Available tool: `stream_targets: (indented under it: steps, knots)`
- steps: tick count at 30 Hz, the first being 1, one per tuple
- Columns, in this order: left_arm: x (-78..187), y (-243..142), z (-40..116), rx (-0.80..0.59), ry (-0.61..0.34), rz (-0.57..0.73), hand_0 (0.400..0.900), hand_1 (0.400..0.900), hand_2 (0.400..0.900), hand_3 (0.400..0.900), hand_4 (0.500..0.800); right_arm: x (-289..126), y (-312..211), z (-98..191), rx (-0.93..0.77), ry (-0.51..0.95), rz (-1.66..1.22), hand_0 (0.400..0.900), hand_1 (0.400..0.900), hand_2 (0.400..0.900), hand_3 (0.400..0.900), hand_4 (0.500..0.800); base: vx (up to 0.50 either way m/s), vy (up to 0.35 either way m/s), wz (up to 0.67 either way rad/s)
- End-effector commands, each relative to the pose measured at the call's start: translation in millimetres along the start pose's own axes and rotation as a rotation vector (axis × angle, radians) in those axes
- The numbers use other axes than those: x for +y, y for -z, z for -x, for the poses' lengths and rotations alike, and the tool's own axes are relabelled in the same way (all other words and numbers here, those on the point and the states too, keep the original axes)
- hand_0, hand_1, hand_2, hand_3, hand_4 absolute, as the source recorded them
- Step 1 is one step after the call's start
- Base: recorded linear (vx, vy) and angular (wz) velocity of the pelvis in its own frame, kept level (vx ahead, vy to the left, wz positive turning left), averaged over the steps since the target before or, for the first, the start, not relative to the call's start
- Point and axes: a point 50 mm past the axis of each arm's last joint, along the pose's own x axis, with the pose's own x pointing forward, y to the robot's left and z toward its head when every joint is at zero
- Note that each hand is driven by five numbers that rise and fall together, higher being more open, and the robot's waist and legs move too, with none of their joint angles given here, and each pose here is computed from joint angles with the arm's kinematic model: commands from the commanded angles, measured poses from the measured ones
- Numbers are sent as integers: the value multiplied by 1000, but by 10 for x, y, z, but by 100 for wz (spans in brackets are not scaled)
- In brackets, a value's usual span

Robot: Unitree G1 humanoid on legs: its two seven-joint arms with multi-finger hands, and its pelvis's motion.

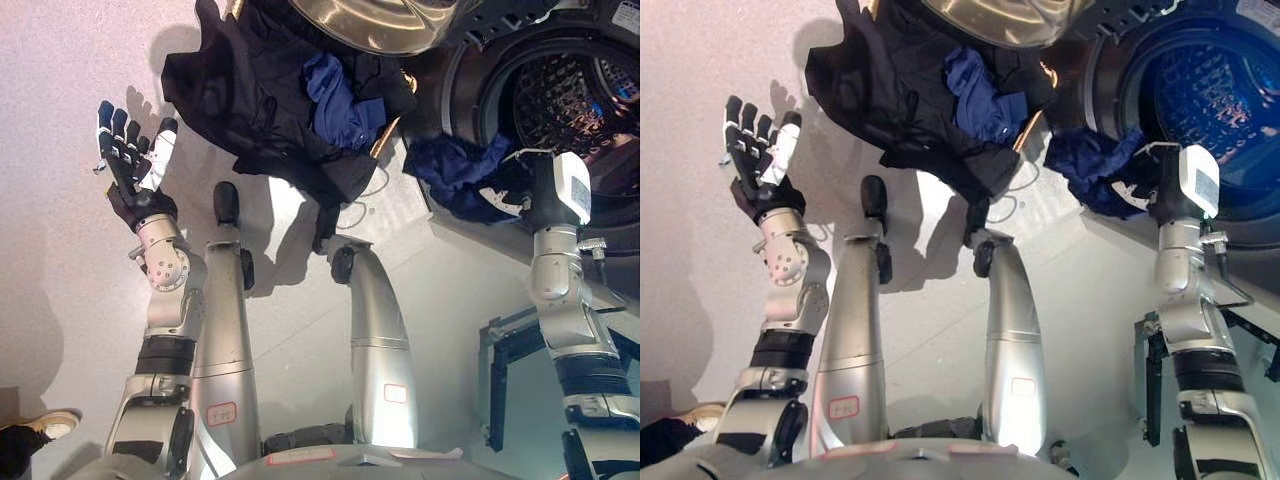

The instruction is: Put the clothes in the basket into the washing machine.

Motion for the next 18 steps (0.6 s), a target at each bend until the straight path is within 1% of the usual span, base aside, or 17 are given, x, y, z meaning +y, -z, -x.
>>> stream_targets:
  steps: [1,6,7,9,10,14,18]
  knots:
    - [157,-118,82,-91,13,-42,900,900,900,900,800,-183,530,90,146,12,248,400,400,400,400,500,0,0,0]
    - [89,-115,68,-96,41,-44,900,900,900,900,800,-152,612,-22,167,-15,361,400,400,400,400,500,0,0,0]
    - [44,-105,73,-94,58,-41,900,900,900,900,800,-177,731,-26,219,-29,416,400,400,400,400,500,0,0,0]
    - [29,-109,74,-96,63,-37,900,900,900,900,800,-197,753,-68,229,-27,446,400,400,400,400,500,-2,1,2]
    - [-21,-101,89,-95,85,-31,900,900,900,900,800,-228,857,-87,292,-27,467,400,400,400,400,500,-8,7,5]
    - [-93,-95,97,-97,118,-29,900,900,900,900,800,-388,754,-327,292,60,464,400,400,400,400,500,-3,0,1]
    - [-180,-59,148,-80,159,-10,900,900,900,900,800,-580,744,-486,324,66,554,400,400,400,400,500,-2,-2,1]
